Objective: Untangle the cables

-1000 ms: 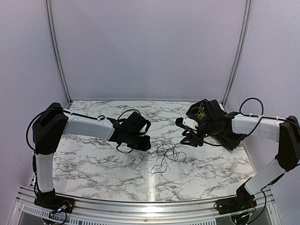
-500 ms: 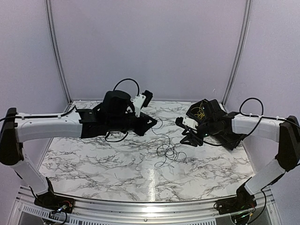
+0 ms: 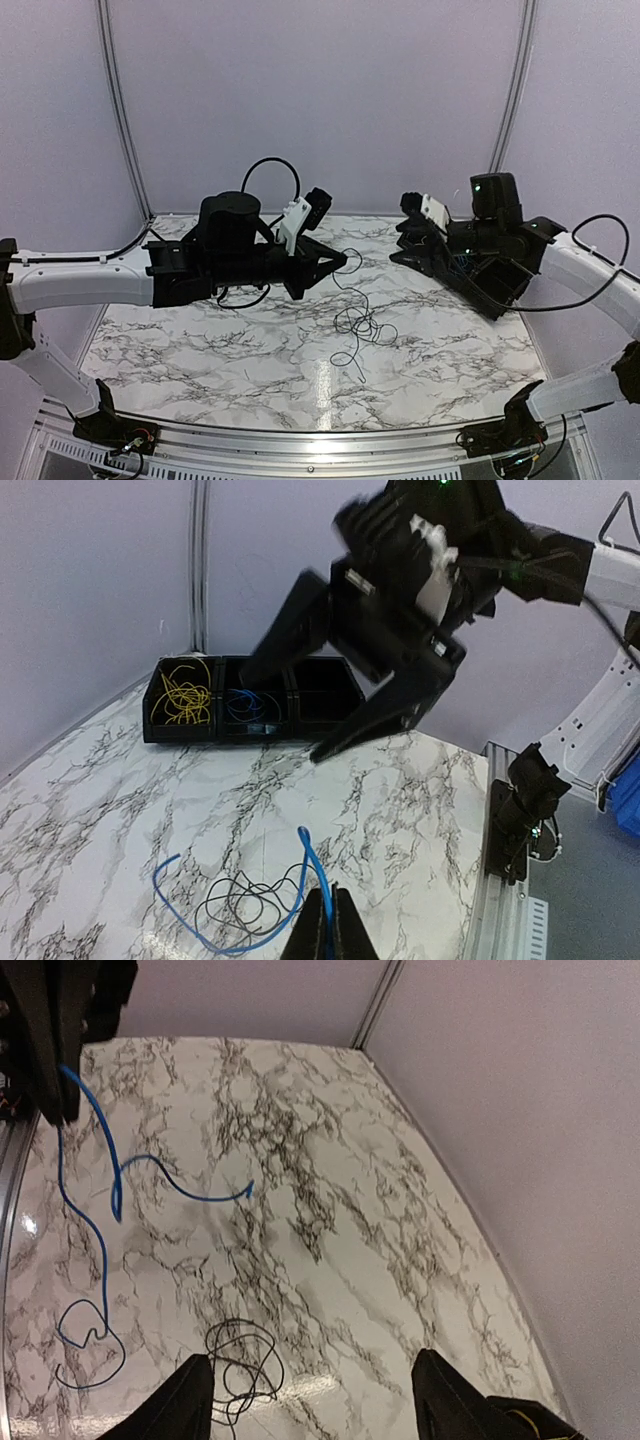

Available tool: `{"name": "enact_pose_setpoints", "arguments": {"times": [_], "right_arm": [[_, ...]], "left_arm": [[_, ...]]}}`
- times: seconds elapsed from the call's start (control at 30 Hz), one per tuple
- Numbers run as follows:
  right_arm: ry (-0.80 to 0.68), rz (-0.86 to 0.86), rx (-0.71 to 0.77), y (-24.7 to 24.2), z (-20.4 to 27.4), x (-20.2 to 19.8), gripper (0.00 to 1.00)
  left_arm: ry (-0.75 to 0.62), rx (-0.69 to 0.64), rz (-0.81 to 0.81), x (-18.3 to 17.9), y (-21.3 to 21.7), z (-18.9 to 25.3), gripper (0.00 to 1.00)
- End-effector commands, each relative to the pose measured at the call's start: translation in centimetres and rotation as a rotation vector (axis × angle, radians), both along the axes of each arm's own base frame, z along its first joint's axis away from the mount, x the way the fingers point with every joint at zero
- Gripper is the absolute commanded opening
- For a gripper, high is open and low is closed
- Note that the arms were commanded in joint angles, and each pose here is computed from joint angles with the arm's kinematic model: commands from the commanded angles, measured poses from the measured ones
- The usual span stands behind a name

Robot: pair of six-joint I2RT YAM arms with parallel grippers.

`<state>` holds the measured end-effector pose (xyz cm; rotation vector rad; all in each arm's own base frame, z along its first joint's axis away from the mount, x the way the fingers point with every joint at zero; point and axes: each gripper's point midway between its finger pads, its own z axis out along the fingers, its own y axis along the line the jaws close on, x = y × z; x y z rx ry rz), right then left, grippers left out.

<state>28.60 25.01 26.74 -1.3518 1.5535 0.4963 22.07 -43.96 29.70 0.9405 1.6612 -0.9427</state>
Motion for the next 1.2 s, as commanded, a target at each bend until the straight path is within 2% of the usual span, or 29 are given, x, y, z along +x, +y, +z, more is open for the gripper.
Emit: {"name": "enact_pose_setpoints", "arguments": {"times": [0.0,0.17,0.37,0.7,0.83,0.9,1.07,1.17], "right_arm": [[-0.046,0.183,0.104,1.3,5.6,-3.7,0.69],[0.028,0.305,0.140,2.3,5.7,-5.7,0.72],[0.108,0.375,0.157,3.2,4.2,-6.5,0.76],[0.191,0.467,0.181,4.9,3.1,-8.3,0.71],[0.207,0.494,0.165,6.0,2.4,-9.1,0.60],[0.205,0.482,0.172,6.3,2.4,-8.9,0.51],[0.188,0.445,0.168,6.4,1.9,-8.0,0.39],[0.192,0.430,0.176,6.5,1.6,-7.8,0.25]], "left_arm": [[-0.049,-0.054,-0.087,-1.6,-0.4,2.5,0.03],[-0.027,-0.051,-0.123,-2.1,-0.9,2.0,0.03],[-0.021,-0.051,-0.140,-2.3,-1.4,1.9,0.03],[-0.019,-0.062,-0.158,-2.5,-2.3,2.4,0.03],[-0.016,-0.065,-0.164,-2.6,-2.6,2.3,0.03],[-0.013,-0.064,-0.169,-2.6,-2.7,2.2,0.03],[-0.021,-0.069,-0.166,-2.6,-2.7,2.5,0.02],[-0.025,-0.069,-0.167,-2.7,-2.5,2.5,0.02]]}}
